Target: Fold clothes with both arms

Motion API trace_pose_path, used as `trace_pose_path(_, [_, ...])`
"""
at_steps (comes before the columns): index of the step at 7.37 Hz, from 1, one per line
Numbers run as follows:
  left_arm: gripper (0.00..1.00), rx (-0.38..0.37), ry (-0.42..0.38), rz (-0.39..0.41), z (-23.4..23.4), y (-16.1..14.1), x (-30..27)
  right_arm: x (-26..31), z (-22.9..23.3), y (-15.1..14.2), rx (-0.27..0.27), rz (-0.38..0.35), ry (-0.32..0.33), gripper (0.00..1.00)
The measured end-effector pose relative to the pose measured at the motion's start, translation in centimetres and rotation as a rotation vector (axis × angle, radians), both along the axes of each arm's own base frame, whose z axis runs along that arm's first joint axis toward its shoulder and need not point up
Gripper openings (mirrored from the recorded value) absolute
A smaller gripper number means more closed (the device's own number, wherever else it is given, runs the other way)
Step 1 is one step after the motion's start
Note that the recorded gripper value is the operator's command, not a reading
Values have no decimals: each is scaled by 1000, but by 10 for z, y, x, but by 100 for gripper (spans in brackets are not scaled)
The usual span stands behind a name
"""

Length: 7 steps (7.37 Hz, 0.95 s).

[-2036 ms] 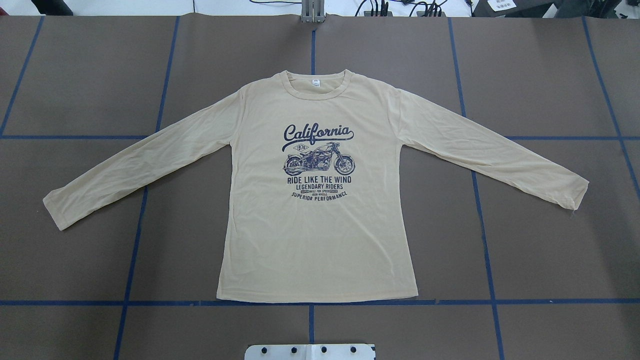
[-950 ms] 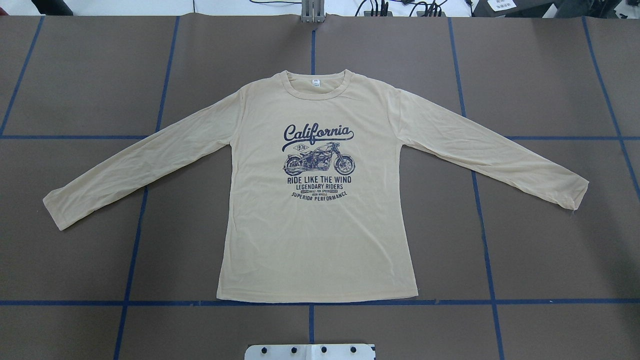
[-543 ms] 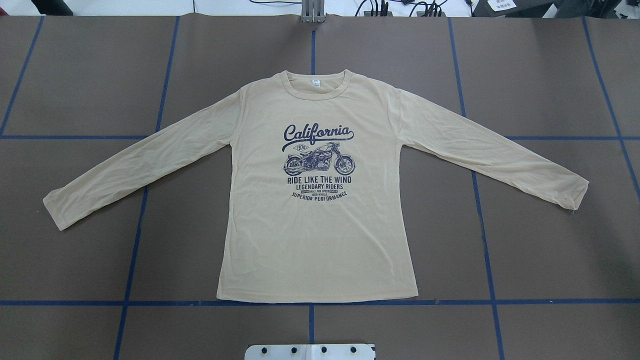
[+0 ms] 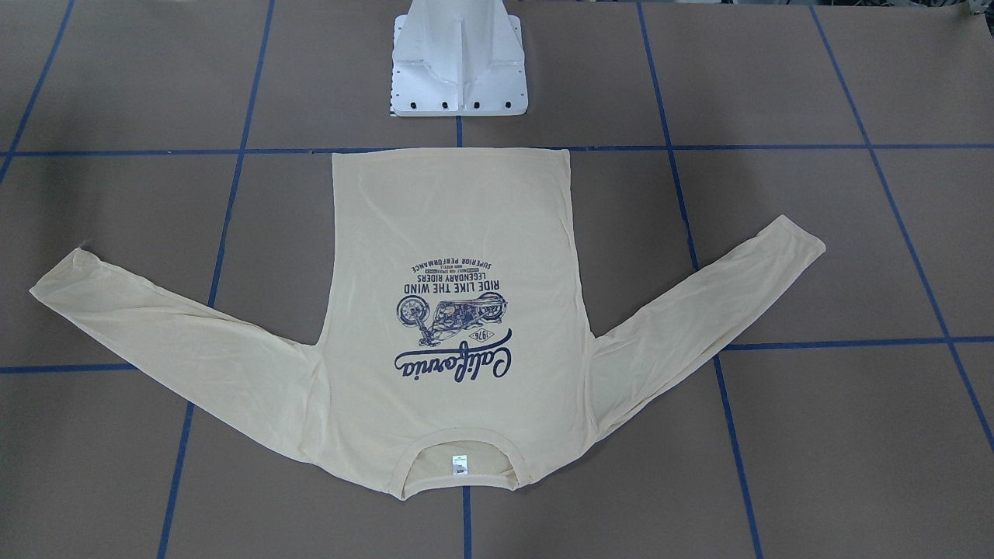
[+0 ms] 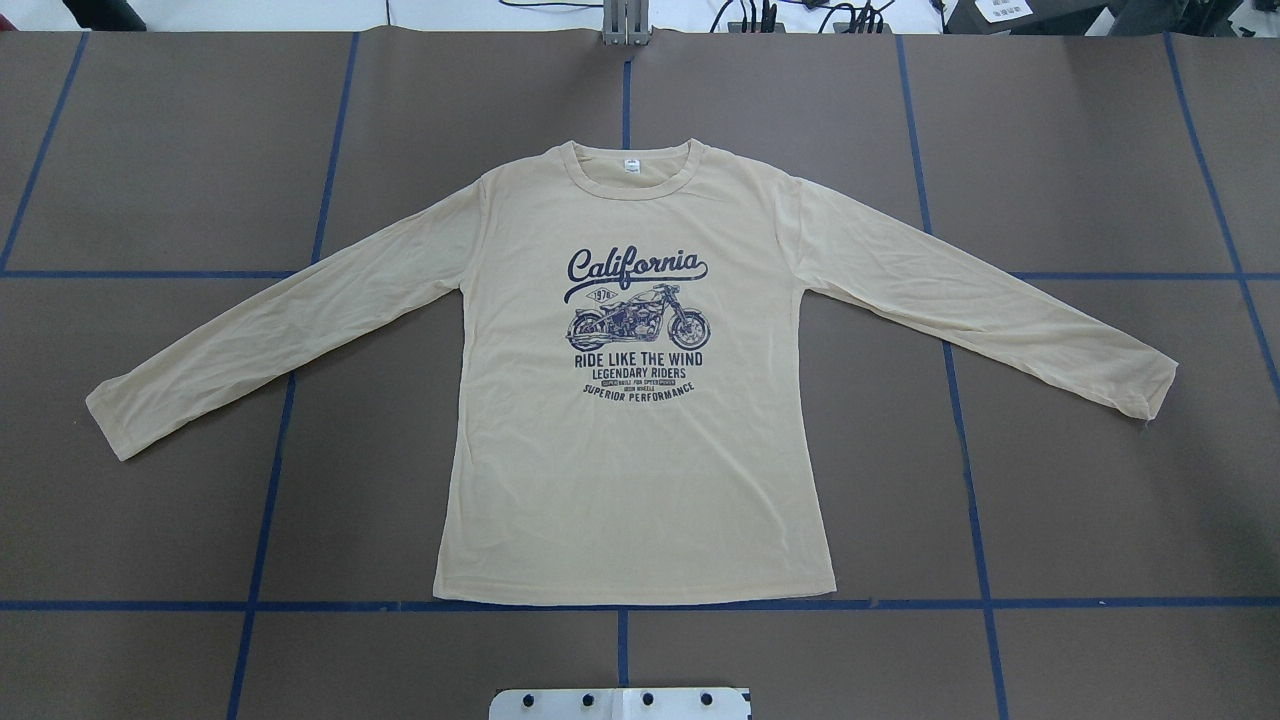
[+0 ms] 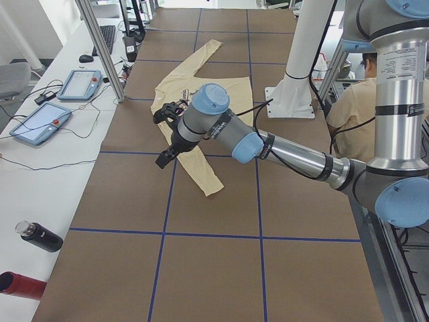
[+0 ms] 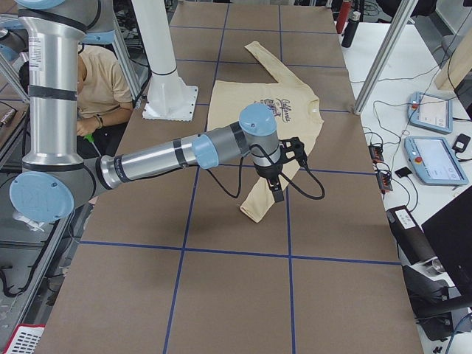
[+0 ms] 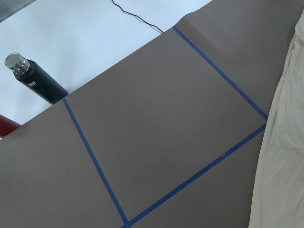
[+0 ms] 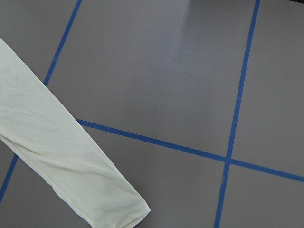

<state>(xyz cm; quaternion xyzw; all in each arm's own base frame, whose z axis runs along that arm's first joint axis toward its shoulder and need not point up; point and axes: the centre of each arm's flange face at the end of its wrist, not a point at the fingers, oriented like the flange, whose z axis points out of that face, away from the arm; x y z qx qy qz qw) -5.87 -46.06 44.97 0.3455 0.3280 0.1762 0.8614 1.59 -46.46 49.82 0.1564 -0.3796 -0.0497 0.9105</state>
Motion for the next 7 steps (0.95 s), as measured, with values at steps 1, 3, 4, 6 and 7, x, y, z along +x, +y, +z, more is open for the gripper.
trace_pose_path(1, [100,5,1,-3,1,1,0,-19,9,8,-35,39,-26,99])
trace_pose_path(3, [100,8,0,-5,1,2,0,-49,45,40,-68,126,-86,95])
trace_pose_path(4, [100,8,0,-4,1,2,0,-59,66,52,-76,158,-113,93])
trace_pose_path(6, [100,11,-1,-3,1,2,0,-94,95,60,-90,218,-124,85])
trace_pose_path(7, [100,11,-3,-2,2,3,0,-113,105,58,-84,235,-116,80])
